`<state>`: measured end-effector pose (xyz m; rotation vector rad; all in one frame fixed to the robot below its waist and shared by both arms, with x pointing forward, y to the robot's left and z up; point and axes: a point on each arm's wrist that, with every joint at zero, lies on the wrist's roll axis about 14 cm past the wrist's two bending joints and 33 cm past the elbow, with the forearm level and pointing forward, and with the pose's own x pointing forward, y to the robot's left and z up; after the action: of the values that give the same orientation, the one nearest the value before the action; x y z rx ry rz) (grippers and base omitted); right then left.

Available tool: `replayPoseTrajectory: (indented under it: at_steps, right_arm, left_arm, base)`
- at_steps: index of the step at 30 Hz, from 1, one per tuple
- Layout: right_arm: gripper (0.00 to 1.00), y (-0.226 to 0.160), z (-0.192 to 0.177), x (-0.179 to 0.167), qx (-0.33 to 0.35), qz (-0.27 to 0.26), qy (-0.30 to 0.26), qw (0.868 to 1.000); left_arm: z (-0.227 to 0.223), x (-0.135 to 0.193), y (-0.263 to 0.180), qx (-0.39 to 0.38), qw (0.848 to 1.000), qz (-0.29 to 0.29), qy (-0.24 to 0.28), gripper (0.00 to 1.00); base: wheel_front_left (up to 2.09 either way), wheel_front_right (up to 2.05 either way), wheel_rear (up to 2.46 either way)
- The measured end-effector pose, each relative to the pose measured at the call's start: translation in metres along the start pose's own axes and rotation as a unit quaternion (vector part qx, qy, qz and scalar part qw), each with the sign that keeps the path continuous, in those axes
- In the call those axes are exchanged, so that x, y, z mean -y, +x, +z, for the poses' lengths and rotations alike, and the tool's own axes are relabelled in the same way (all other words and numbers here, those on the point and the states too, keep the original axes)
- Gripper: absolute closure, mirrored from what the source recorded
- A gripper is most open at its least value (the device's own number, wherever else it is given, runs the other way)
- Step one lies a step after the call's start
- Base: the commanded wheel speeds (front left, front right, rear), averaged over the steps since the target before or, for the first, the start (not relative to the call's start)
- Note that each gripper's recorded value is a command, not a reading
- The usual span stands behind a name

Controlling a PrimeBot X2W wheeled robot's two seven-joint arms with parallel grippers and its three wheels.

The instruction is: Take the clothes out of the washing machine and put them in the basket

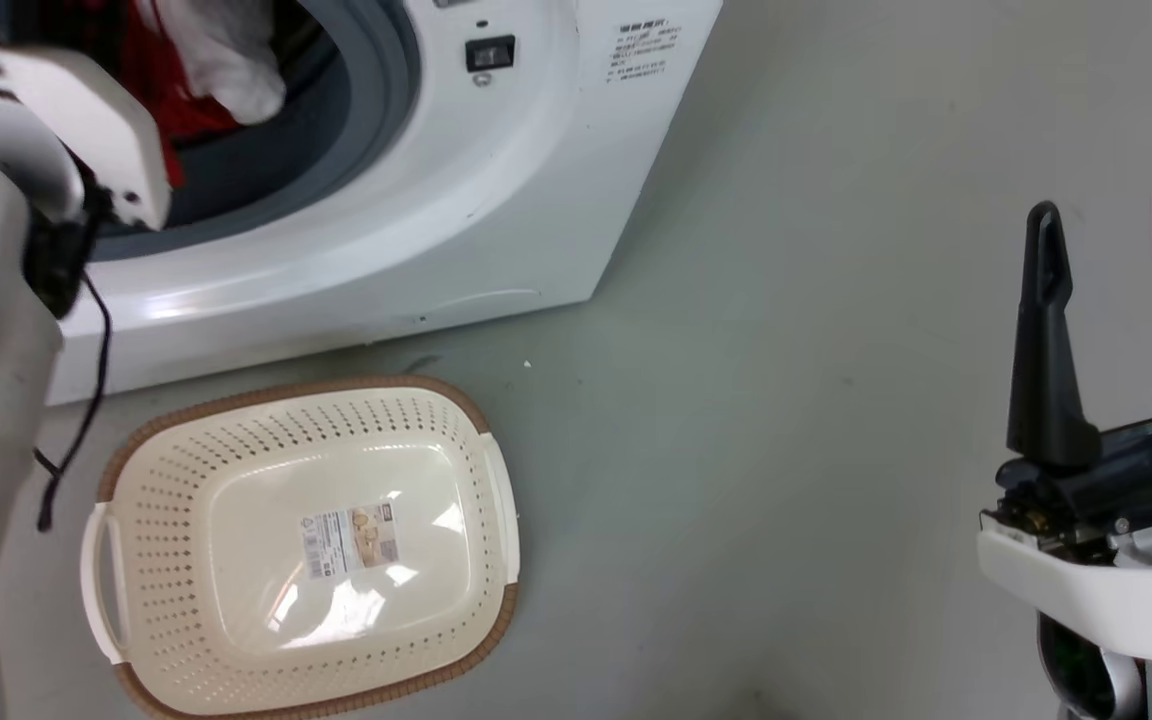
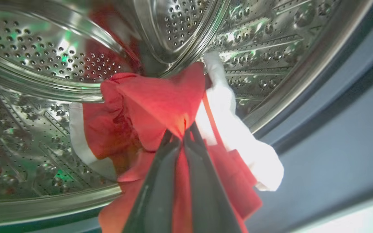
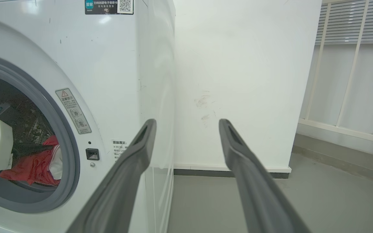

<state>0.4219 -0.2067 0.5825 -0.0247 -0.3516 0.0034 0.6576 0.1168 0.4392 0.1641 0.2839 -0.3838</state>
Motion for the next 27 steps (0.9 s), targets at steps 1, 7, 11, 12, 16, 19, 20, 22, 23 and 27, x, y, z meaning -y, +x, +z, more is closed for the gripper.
replayPoseTrajectory:
  at_steps: [1, 7, 11, 12, 16, 19, 20, 22, 23, 27]
  right_arm:
    - [0.00, -0.002, 0.003, -0.001, 0.002, 0.001, -0.001, 1.000]
    - [0.00, -0.014, 0.021, -0.007, 0.014, 0.007, -0.002, 1.000]
    - [0.00, -0.024, 0.032, -0.009, 0.020, 0.009, -0.001, 1.000]
    - [0.00, -0.027, 0.034, -0.010, 0.022, 0.009, -0.001, 1.000]
    - [0.00, -0.038, 0.043, -0.012, 0.025, 0.011, -0.001, 1.000]
    - [0.00, -0.048, 0.048, -0.014, 0.027, 0.012, -0.001, 1.000]
    - [0.00, -0.051, 0.050, -0.015, 0.027, 0.012, 0.000, 1.000]
    - [0.00, -0.058, 0.053, -0.016, 0.027, 0.013, -0.001, 1.000]
    - [0.00, -0.061, 0.054, -0.016, 0.027, 0.013, -0.001, 1.000]
    - [0.00, -0.073, 0.059, -0.020, 0.029, 0.017, -0.001, 0.999]
  left_arm:
    - [0.002, 0.003, -0.005, 0.007, 1.000, 0.000, 0.000, 1.00]
    - [0.018, 0.016, -0.040, 0.058, 0.998, 0.005, 0.006, 1.00]
    - [0.026, 0.025, -0.065, 0.082, 0.997, 0.010, 0.010, 1.00]
    - [0.028, 0.026, -0.072, 0.089, 0.996, 0.014, 0.010, 1.00]
    - [0.035, 0.032, -0.099, 0.114, 0.993, 0.024, 0.009, 1.00]
    - [0.037, 0.036, -0.120, 0.127, 0.991, 0.036, 0.008, 1.00]
    - [0.037, 0.036, -0.128, 0.130, 0.991, 0.042, 0.007, 1.00]
    - [0.037, 0.039, -0.143, 0.138, 0.989, 0.050, 0.011, 1.00]
    - [0.036, 0.041, -0.150, 0.141, 0.989, 0.054, 0.008, 1.00]
    - [0.029, 0.049, -0.179, 0.146, 0.987, 0.068, 0.000, 1.00]
  base:
    - [0.00, 0.00, 0.00]
    - [0.00, 0.00, 0.00]
    - [0.00, 0.00, 0.00]
    - [0.00, 0.00, 0.00]
    - [0.00, 0.00, 0.00]
    - [0.00, 0.00, 0.00]
    - [0.00, 0.00, 0.00]
    - [0.00, 0.00, 0.00]
    - [0.00, 0.00, 0.00]
    - [0.00, 0.00, 0.00]
